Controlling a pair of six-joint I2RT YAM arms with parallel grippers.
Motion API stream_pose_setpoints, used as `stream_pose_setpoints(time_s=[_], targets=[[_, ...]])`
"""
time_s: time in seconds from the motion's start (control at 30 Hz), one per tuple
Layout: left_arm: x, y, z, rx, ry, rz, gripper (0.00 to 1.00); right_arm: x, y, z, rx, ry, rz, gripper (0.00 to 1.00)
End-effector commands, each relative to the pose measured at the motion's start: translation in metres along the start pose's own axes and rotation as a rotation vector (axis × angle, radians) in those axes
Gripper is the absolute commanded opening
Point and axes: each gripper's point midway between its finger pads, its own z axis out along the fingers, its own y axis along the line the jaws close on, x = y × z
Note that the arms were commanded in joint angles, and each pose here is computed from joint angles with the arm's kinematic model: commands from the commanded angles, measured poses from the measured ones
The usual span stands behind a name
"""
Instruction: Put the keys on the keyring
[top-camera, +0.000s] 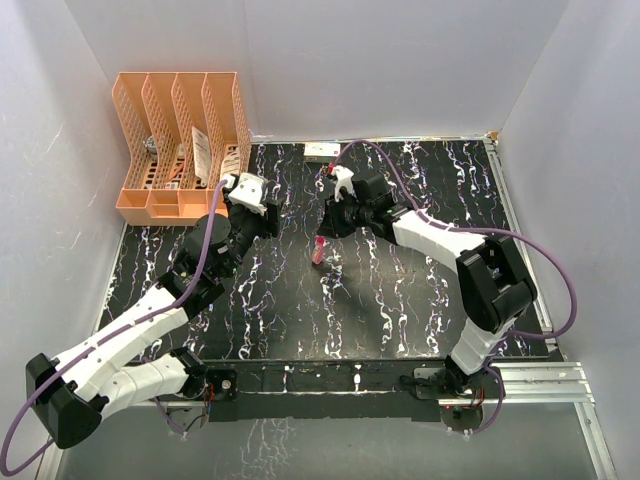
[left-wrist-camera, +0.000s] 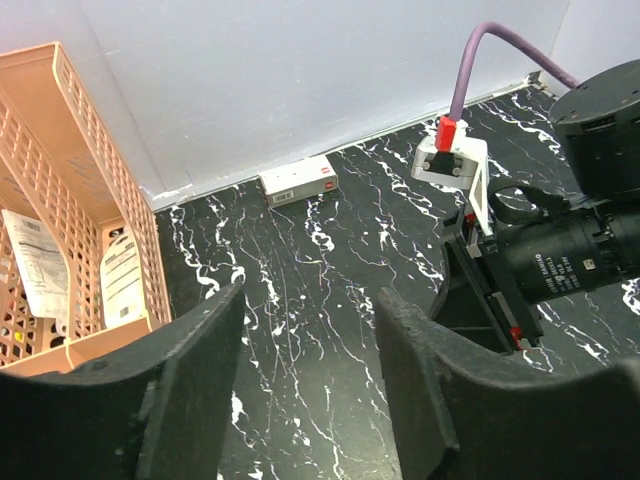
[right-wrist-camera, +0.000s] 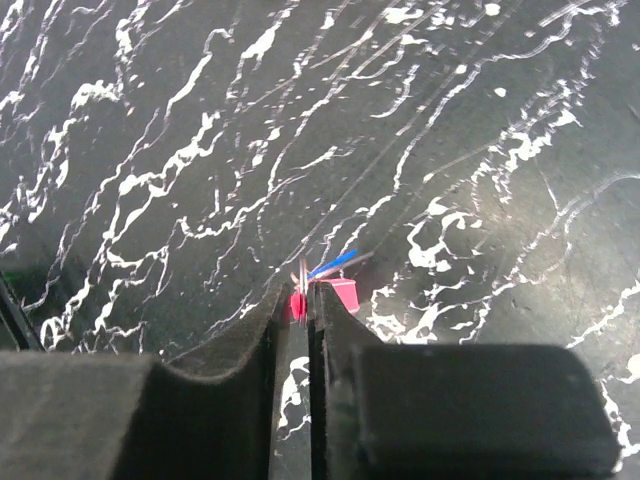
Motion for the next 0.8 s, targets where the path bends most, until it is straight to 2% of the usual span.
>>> stream_pose_setpoints(time_s=[0.0, 0.1, 0.17, 0.23, 0.33, 0.4, 0.5, 0.63, 0.77], targets=[[-0.007, 0.007, -0.005, -0.024, -0.015, -0.015, 0.59, -0.032, -0.022, -0.002, 0.087, -0.099, 0.007, 0.22], [-0.01, 0.008, -0.005, -0.031, -0.022, -0.039, 0.68, -0.038, -0.037, -0.012, 0.174, -0.147, 0.015, 0.3], [-0.014, 0.009, -0.007, -0.033, -0.026, -0.052, 0.73, -0.049, -0.045, -0.028, 0.246, -0.217, 0.018, 0.35], [-0.016, 0.009, -0.007, -0.034, -0.027, -0.057, 0.83, -0.062, -0.055, -0.048, 0.337, -0.303, 0.032, 0.44], [-0.019, 0.011, -0.007, -0.046, -0.035, -0.071, 0.89, -0.075, -0.061, -0.081, 0.435, -0.442, 0.052, 0.55], [-0.022, 0.016, -0.007, -0.08, -0.048, -0.116, 0.91, -0.081, -0.059, -0.1, 0.466, -0.509, 0.056, 0.66], [-0.022, 0.026, -0.003, -0.17, -0.02, -0.209, 0.98, -0.088, -0.054, -0.126, 0.495, -0.596, 0.052, 0.97], [-0.02, 0.019, 0.009, -0.166, 0.038, -0.21, 0.99, -0.093, -0.051, -0.146, 0.521, -0.659, 0.078, 0.98], [-0.018, 0.013, 0.017, -0.148, 0.022, -0.22, 0.98, -0.093, -0.057, -0.16, 0.571, -0.708, 0.176, 0.98]])
